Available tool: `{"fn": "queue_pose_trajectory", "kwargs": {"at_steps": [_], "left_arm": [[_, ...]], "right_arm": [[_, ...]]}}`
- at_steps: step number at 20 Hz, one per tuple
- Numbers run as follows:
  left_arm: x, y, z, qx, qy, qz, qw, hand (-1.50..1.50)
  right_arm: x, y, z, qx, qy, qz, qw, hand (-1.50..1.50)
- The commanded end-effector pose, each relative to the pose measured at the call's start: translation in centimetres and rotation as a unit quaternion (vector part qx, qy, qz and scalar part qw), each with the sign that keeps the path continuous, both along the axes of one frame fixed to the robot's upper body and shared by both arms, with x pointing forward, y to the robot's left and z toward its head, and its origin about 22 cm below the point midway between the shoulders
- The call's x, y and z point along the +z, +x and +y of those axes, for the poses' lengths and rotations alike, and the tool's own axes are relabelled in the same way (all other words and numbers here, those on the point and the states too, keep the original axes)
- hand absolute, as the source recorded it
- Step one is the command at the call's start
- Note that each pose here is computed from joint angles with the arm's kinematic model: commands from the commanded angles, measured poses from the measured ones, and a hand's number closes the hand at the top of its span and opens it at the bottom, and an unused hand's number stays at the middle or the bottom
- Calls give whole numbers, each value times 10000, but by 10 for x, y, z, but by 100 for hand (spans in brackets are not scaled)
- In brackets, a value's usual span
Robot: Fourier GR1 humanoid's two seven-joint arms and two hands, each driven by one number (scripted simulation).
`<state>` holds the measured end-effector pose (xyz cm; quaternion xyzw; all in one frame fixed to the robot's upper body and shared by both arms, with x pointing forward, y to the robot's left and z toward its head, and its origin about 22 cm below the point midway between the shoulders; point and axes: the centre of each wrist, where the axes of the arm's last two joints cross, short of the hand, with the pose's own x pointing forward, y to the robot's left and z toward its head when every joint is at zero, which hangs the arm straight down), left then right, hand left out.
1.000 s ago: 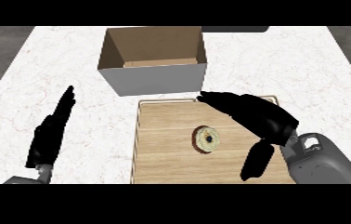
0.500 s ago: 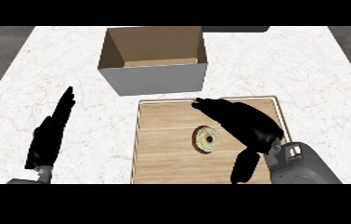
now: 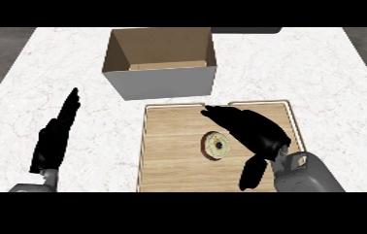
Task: Pick the cupcake from the tray and place it in the cardboard box
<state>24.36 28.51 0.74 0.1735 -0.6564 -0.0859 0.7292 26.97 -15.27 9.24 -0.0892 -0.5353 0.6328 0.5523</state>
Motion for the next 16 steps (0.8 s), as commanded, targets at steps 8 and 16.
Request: {"fn": "queue_pose_trajectory", "kwargs": {"at_steps": [8,16], "left_arm": [[4,6,-3,-62,-20,-76,9999,0],[13,-17,0,-56,86,-65,9999,0]], "right_arm": [[-8,8,24,-3,49,13,10000,-150],[-31,-5,21,-85,12,77,9999,-150]]}}
